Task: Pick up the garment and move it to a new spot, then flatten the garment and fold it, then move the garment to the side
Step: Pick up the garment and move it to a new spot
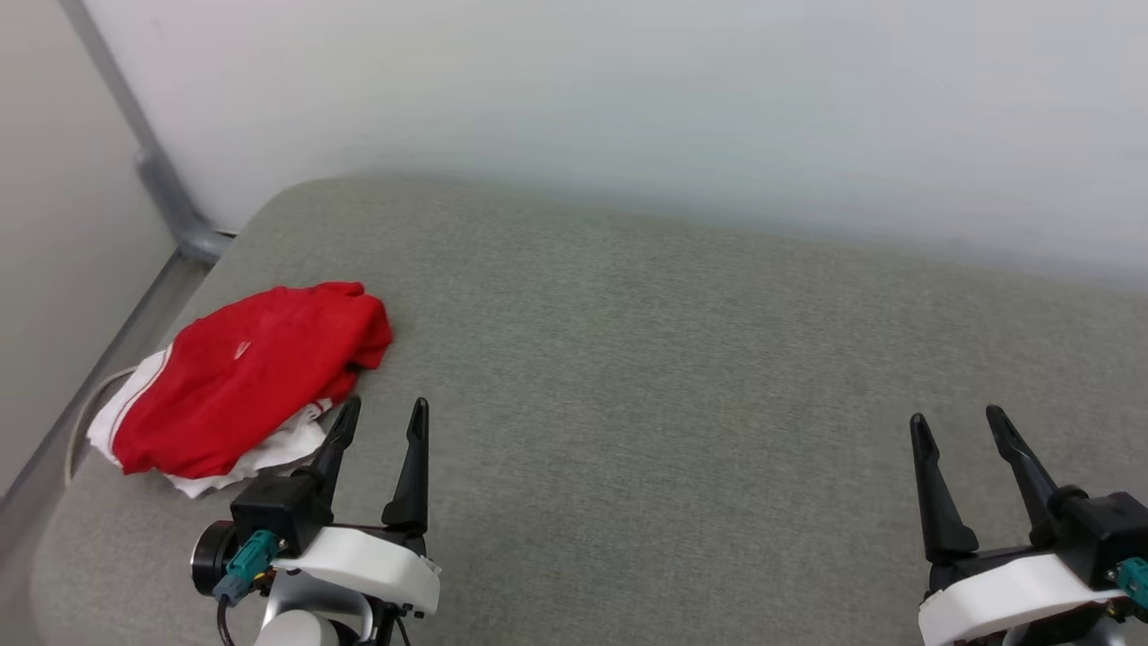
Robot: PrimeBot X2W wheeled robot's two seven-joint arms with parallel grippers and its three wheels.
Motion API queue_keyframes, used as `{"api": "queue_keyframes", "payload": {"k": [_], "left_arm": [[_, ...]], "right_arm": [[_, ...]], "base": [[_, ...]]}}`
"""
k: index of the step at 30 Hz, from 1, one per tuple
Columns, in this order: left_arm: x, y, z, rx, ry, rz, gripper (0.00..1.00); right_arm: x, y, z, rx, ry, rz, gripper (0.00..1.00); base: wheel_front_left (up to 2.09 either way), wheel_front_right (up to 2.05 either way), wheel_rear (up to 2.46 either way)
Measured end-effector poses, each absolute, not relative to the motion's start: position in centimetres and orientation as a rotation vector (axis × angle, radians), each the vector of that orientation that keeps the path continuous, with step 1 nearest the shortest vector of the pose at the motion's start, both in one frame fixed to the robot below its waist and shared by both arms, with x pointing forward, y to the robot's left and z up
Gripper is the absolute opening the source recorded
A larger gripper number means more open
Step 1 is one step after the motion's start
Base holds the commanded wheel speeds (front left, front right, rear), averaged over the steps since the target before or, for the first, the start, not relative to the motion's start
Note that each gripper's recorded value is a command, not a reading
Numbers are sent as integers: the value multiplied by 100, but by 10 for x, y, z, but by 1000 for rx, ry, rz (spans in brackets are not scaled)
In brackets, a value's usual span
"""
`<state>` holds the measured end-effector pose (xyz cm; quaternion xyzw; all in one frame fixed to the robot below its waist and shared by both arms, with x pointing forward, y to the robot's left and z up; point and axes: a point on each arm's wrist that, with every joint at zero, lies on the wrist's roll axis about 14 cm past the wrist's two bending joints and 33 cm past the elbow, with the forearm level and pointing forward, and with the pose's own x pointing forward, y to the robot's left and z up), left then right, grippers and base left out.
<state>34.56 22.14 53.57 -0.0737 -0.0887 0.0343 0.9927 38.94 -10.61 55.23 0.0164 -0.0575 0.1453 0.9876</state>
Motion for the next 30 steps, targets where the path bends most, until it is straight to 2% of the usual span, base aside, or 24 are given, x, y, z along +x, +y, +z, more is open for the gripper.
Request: {"api": "queue_keyframes", "payload": {"k": [19, 30], "left_arm": [[266, 313, 534, -146, -201, 400, 100], [258, 325, 538, -141, -212, 452, 100]], "right_arm": [[399, 25, 557, 67, -124, 657, 100], [402, 47, 556, 75, -122, 712, 100]], "base": [[0, 0, 0], [0, 0, 0]]}}
